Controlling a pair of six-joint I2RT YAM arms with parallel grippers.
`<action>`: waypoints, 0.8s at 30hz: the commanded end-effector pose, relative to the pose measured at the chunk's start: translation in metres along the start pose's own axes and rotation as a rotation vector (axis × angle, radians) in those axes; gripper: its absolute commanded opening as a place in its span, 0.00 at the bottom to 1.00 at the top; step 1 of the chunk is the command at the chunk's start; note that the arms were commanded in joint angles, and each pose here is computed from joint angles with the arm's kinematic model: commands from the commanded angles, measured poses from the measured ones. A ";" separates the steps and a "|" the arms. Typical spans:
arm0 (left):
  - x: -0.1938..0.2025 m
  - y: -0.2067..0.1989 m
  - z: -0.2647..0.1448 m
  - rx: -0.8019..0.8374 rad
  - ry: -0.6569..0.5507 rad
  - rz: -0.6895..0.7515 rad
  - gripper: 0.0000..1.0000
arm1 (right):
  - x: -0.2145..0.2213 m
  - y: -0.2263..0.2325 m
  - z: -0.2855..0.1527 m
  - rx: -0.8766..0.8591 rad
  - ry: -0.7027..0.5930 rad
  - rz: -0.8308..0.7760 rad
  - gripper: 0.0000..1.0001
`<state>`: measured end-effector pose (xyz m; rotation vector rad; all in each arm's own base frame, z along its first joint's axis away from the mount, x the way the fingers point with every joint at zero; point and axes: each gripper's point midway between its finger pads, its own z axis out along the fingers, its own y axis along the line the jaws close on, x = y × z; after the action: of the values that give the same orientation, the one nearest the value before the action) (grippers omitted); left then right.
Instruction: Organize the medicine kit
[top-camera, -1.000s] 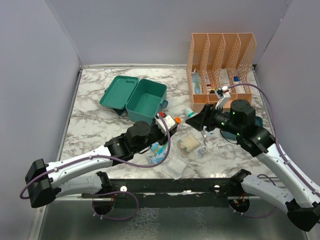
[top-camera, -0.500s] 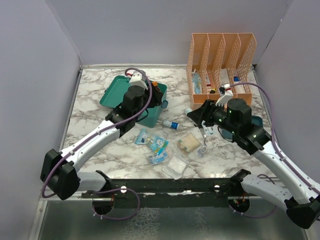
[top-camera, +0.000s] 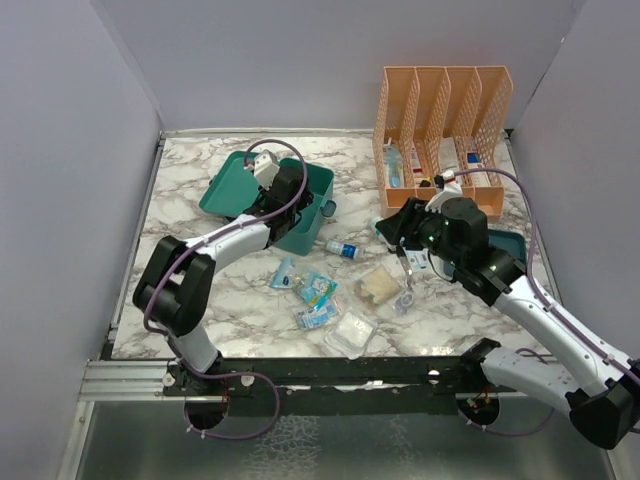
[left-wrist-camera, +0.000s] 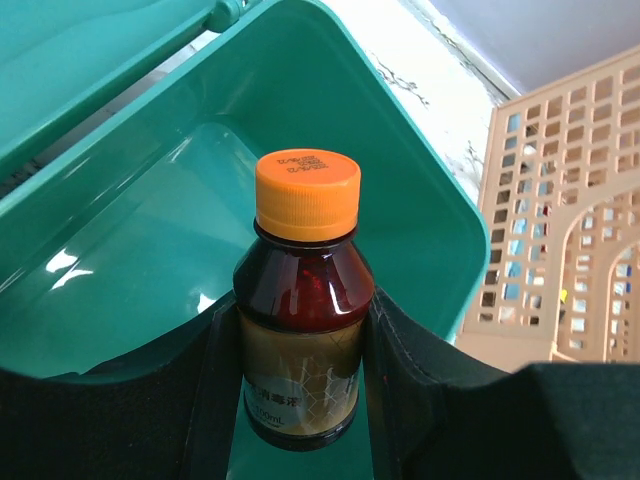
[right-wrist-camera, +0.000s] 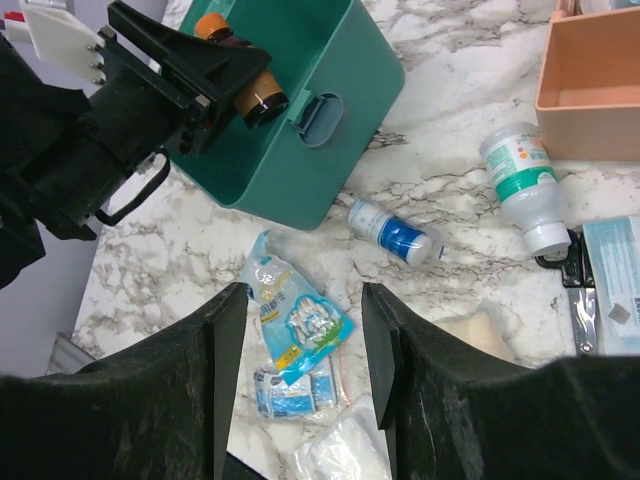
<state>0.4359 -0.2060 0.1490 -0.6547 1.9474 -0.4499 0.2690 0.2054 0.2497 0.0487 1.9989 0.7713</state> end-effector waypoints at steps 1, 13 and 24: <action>-0.026 -0.026 0.022 0.009 -0.117 -0.145 0.38 | -0.008 -0.005 0.008 0.040 -0.036 0.013 0.50; 0.017 -0.023 0.063 -0.030 -0.029 -0.260 0.38 | 0.019 0.002 0.019 -0.008 0.067 0.099 0.44; 0.046 -0.012 0.081 -0.022 0.073 -0.197 0.48 | 0.028 0.005 0.024 -0.024 0.108 0.127 0.43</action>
<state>0.4865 -0.2363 0.0904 -0.8828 1.9546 -0.5082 0.2719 0.2231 0.2178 0.1218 2.1180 0.8382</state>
